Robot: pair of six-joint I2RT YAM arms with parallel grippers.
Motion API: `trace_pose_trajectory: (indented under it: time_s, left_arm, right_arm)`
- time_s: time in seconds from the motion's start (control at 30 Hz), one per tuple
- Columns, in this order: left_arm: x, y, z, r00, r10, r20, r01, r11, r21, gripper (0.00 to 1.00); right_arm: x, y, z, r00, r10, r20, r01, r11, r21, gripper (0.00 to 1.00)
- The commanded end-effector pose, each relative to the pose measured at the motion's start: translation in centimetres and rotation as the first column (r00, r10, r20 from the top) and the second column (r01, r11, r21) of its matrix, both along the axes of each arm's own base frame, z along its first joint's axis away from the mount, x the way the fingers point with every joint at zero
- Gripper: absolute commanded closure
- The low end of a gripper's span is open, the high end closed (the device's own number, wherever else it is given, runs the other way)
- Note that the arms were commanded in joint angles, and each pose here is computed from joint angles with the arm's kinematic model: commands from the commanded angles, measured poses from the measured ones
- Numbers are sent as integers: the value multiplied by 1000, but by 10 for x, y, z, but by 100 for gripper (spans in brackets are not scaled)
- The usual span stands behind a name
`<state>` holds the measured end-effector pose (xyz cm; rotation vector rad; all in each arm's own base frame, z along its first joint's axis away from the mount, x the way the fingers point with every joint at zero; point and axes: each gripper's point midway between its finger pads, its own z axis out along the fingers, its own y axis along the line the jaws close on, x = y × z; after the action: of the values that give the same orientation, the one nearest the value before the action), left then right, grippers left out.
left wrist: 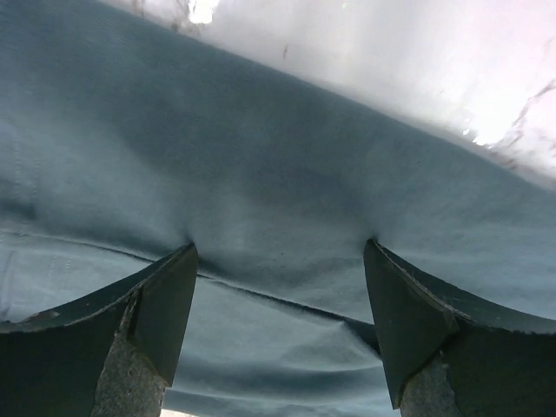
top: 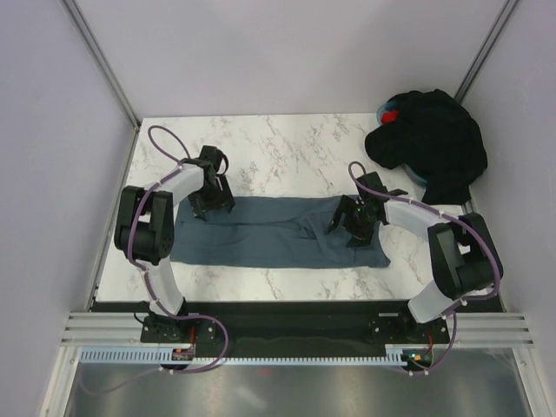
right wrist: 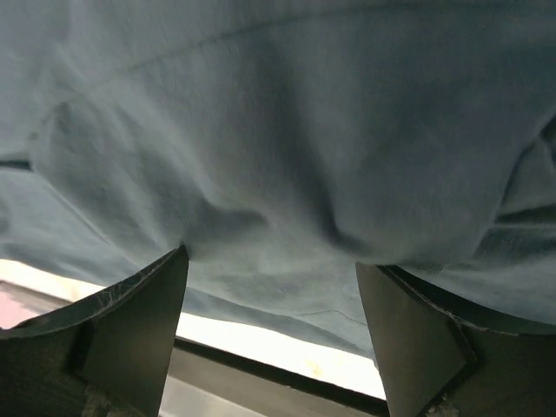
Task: Fold and stack the t-shirts
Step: Fold the tshirt
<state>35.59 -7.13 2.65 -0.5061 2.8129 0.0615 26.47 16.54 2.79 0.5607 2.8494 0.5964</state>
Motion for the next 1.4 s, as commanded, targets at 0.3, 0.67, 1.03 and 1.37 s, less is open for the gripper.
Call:
trace_pose_trajectory:
  time_s: [0.3, 0.67, 1.03, 1.37]
  left_arm:
    - [-53, -29, -33, 996, -2, -91, -14, 986, -167, 22]
    - [-128, -147, -21, 991, -77, -108, 6, 839, -545, 22]
    - [-184, -253, 34, 959, -260, -110, 105, 690, -716, 21]
    - [-176, -218, 99, 963, -241, 123, 268, 781, -564, 20]
  right_arm:
    - [126, -19, -57, 996, -7, -87, 6, 1000, -7, 16]
    - [288, 79, -65, 998, -18, 65, -6, 933, 359, 14]
    - [371, 111, -58, 940, -220, 261, 23, 804, 594, 11]
    - [378, 109, 20, 872, -157, 464, -161, 804, 573, 2]
